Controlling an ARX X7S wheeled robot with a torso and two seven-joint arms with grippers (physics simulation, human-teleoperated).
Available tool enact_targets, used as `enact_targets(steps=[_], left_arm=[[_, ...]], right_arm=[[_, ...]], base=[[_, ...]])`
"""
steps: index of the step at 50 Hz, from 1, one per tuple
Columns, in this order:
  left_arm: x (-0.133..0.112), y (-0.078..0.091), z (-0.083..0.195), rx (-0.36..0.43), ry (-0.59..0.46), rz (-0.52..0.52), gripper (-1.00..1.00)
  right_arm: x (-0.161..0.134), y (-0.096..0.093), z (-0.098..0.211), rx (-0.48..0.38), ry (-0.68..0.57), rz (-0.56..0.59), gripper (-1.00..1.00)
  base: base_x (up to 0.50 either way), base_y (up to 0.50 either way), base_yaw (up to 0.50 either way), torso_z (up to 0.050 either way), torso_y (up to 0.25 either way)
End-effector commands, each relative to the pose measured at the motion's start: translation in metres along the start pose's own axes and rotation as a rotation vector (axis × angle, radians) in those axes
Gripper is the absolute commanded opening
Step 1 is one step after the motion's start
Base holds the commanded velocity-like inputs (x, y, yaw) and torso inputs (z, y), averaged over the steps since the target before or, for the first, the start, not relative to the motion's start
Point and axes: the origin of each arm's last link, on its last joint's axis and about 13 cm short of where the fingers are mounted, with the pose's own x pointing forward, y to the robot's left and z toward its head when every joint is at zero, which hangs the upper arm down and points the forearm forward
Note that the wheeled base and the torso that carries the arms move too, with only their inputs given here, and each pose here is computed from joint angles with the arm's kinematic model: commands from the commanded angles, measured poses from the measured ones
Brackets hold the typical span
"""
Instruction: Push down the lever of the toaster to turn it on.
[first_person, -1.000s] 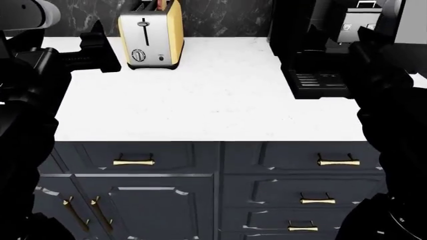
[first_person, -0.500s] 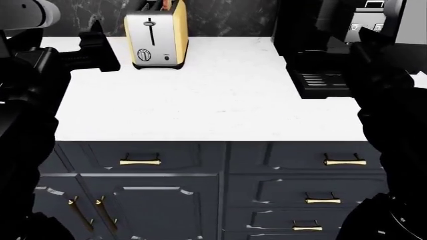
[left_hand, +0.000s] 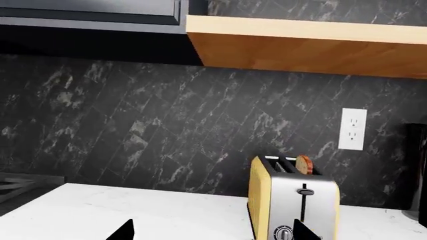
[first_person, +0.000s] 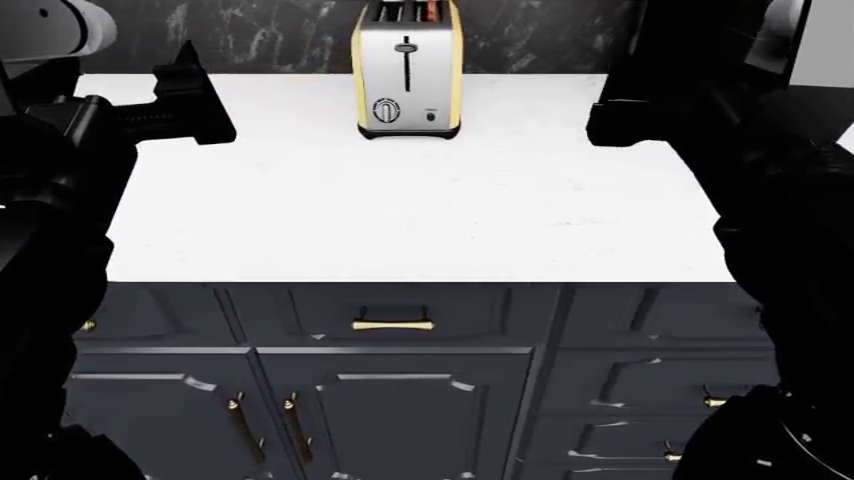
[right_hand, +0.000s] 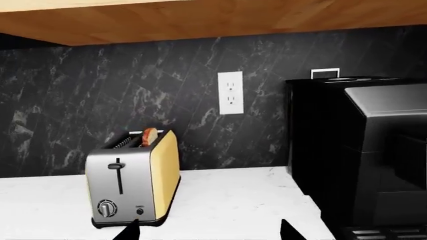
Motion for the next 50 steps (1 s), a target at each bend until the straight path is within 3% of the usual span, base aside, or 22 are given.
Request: enact_targets(steps=[1,15,50], left_arm=[[-0.0004,0.0001,-0.0002,0.000,0.000,0.002,1.00],[-0.0003,0.0002,-0.0006,0.000,0.009,0.002,1.00],[0.0001,-0.0001,-0.0006,-0.003,0.009,0.000,1.00]], right_arm=[[-0.0009,0.0002,0.0000,0.005,0.002,0.002,1.00],[-0.0016,0.0001,0.0004,0.032,0.012,0.008,1.00],[-0.0012,0.0000,0.0007,0.046,0.025,0.008,1.00]], base=[[0.00,0.50,0.00,0.000,0.000],[0.02,0.50,0.00,0.000,0.000],[0.44,0.14,0.00,0.000,0.000]])
